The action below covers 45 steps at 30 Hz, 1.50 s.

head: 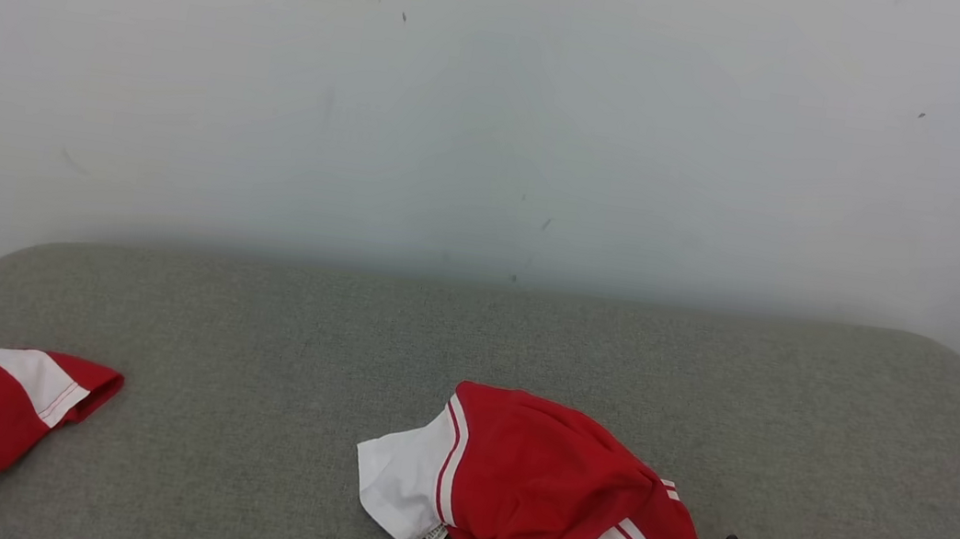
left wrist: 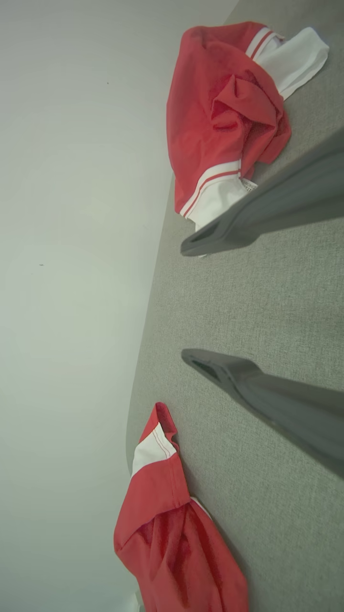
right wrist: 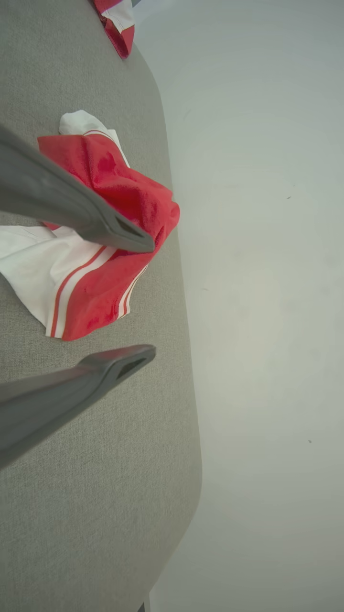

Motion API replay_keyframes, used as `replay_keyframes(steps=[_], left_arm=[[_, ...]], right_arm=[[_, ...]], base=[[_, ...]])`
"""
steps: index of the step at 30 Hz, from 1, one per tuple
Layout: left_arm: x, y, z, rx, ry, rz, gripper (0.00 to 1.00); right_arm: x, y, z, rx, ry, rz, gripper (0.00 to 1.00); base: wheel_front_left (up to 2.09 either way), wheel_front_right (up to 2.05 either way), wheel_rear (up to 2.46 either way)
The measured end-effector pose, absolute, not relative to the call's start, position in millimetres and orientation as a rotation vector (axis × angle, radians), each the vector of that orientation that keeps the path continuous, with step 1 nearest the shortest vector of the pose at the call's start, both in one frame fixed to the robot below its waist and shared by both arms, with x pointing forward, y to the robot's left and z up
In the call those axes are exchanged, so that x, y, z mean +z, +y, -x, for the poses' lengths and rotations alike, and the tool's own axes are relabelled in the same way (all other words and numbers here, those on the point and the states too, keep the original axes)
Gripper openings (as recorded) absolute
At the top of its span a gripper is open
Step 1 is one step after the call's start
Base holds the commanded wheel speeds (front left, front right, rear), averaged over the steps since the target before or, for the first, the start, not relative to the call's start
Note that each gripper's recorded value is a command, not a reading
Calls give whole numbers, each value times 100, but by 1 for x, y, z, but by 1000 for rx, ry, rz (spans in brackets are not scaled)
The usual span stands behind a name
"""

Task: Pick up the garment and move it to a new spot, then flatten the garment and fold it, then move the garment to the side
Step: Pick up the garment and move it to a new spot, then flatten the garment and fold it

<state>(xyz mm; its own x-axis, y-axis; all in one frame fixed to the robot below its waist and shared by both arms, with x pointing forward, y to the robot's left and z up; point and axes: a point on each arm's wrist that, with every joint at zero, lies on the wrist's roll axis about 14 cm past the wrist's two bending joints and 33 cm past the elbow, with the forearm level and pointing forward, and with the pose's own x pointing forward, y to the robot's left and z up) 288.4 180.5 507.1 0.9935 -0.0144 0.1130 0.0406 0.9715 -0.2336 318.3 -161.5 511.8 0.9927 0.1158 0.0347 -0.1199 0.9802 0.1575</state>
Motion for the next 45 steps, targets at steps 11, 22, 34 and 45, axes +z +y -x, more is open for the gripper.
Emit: replay_keyframes(steps=[11, 22, 34, 45], left_arm=[[508, 177, -288, -37, -118, 250, 100], [509, 174, -291, -57, -118, 253, 100], [502, 136, -333, -158, -40, 219, 100], [514, 75, -415, -283, 97, 148, 100]], right_arm=[[509, -157, -322, 132, -13, -153, 100], [504, -159, -320, 122, 2, -162, 100], [505, -169, -316, 88, 1, -163, 100], [505, -195, -305, 0, 10, -161, 100]], base=[[0, 0, 0], [0, 0, 0], [0, 0, 0], [0, 0, 0]])
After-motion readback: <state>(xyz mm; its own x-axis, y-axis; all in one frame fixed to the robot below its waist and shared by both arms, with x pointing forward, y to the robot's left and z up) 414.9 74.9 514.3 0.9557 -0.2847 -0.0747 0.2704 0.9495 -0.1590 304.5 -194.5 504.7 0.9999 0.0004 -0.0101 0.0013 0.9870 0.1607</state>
